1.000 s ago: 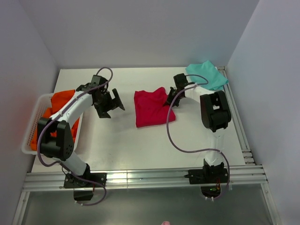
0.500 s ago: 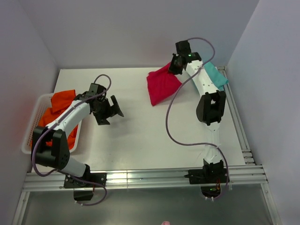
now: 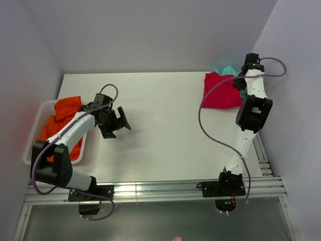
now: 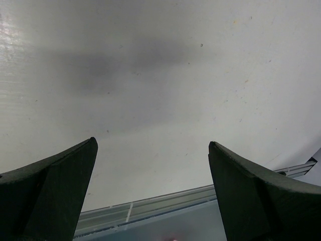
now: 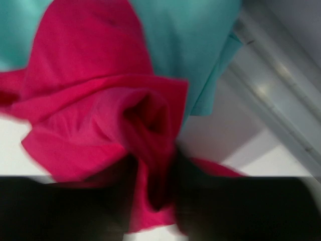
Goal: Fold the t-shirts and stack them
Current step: Neatly place the folded tshirt to the corner
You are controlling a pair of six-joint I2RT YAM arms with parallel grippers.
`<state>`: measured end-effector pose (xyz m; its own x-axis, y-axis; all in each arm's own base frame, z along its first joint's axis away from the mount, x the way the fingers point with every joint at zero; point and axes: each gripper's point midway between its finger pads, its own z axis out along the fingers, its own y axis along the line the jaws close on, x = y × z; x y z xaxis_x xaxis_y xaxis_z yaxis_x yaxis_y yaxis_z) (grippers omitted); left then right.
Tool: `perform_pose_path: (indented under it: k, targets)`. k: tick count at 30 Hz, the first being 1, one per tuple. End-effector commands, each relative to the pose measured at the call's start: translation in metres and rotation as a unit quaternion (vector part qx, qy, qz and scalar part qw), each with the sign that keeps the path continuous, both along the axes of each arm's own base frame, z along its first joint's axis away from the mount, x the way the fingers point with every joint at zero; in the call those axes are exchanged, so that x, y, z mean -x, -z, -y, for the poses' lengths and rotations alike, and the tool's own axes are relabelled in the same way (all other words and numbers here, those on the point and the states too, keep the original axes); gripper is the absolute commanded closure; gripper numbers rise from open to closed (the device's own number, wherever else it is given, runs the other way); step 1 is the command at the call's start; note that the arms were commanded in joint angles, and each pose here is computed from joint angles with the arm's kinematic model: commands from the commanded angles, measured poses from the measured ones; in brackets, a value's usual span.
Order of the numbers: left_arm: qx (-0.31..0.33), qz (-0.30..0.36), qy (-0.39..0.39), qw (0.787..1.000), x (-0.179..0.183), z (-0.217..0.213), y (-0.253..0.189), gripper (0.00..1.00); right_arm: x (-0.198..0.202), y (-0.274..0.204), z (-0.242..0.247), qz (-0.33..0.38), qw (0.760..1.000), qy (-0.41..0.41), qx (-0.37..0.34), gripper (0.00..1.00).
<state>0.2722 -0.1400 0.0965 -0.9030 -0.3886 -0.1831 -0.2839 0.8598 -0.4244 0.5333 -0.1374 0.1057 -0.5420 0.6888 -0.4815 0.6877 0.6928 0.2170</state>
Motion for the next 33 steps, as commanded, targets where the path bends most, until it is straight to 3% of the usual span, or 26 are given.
perform_pose_path:
  k: [1, 2, 3, 11, 19, 25, 33]
  targets:
    - [0.003, 0.017, 0.018, 1.000, 0.000, 0.001, -0.013, 0.01, 0.003, 0.014, 0.020, -0.016, 0.999, 0.030, 0.022, 0.48]
    - [0.002, 0.016, 0.019, 1.000, 0.001, 0.001, -0.014, 0.01, 0.007, 0.017, 0.028, -0.020, 0.999, 0.038, 0.022, 0.15]
    - [0.000, 0.017, 0.020, 1.000, 0.001, 0.000, -0.015, 0.00, 0.007, 0.014, 0.030, -0.014, 0.999, 0.041, 0.022, 0.00]
    - [0.013, 0.031, 0.014, 0.999, -0.002, 0.004, -0.022, 0.01, 0.018, -0.022, 0.017, 0.025, 1.000, 0.015, 0.001, 0.00]
    - [0.008, 0.085, 0.002, 0.996, -0.029, 0.004, -0.048, 0.01, 0.064, -0.099, -0.010, 0.092, 0.996, 0.010, 0.001, 0.00]
    - [-0.004, 0.122, -0.010, 0.993, -0.057, 0.003, -0.070, 0.01, 0.116, -0.131, -0.053, 0.076, 0.996, -0.035, 0.022, 0.00]
    - [-0.049, 0.172, -0.035, 0.983, -0.070, -0.015, -0.082, 0.01, 0.201, -0.151, -0.144, 0.126, 0.981, -0.144, 0.023, 0.00]
